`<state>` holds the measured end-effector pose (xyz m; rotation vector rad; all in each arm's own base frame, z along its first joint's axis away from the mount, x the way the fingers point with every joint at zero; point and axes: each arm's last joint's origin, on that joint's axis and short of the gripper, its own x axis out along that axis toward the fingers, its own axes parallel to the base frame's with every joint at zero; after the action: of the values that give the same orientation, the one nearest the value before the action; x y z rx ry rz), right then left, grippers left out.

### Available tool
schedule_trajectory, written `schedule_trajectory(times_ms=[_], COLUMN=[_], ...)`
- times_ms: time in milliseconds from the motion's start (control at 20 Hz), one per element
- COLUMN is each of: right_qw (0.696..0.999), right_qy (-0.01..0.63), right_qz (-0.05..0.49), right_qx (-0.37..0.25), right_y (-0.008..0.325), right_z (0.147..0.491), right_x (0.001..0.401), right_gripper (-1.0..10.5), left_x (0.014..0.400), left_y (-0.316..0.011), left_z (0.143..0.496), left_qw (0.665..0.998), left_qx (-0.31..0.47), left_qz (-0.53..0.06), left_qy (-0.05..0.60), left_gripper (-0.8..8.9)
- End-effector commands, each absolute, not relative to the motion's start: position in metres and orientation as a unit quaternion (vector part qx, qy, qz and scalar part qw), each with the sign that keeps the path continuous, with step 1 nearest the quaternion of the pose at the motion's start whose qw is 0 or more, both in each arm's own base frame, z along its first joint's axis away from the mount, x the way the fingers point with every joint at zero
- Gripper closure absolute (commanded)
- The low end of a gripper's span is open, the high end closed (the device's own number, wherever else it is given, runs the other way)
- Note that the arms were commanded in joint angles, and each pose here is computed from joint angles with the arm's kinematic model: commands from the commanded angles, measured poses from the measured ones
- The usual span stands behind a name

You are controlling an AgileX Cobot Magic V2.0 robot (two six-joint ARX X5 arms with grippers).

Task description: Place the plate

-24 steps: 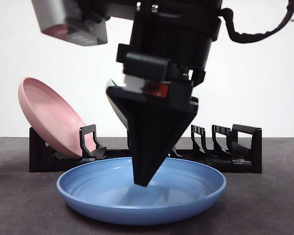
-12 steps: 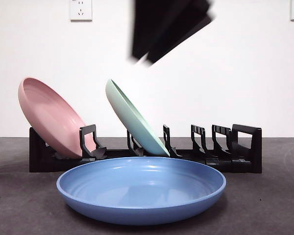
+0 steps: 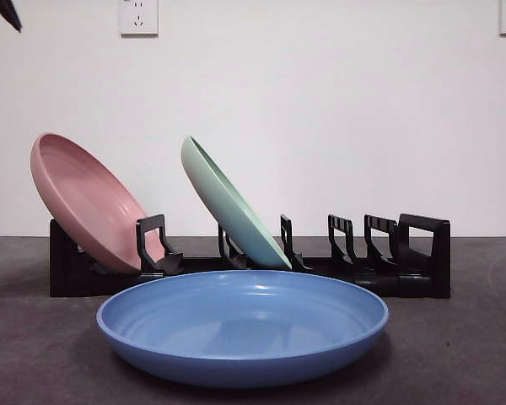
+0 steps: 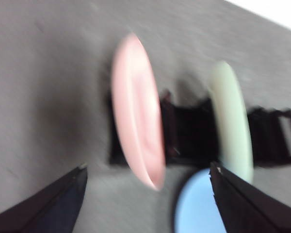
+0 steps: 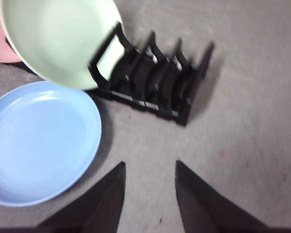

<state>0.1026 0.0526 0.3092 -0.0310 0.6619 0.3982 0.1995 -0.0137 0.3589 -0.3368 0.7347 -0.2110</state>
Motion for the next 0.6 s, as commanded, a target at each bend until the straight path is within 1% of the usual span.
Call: schedule_trajectory(times_ms=[50,150,250,450,600], right_qw=[0.929,0.932,0.933,0.932,0.932], right_qy=[0.317,0.312,0.311,0.312,0.313], right_qz=[0.189,0.184,0.181,0.178,0.177], right_qx=[0.018,0.030,0.033,0.043,0.044], right_y=[0.047,0.043,0.039,0.037,0.037], right_z=[0.306,0.303,0.302,0.302,0.302], right_x=[0.092,0.083,0.077,0.073,0.073], right_gripper=[7.9,7.9,7.9,7.9,7.9], left_x=[0.223,0.245,0.266,0.305,0.327], left_y=[-0.019,-0.026,-0.035,-0.052,-0.063], left_z=[0.379,0.387,0.388,0.371,0.353], left_qw=[0.927,0.923,0.913,0.885,0.873], left_qx=[-0.108,-0.078,-0.055,-0.019,0.001], left_qz=[-0.093,-0.079,-0.070,-0.057,-0.043], left_qy=[0.348,0.367,0.399,0.463,0.486], left_gripper=[4.09,4.09,4.09,4.09,4.11])
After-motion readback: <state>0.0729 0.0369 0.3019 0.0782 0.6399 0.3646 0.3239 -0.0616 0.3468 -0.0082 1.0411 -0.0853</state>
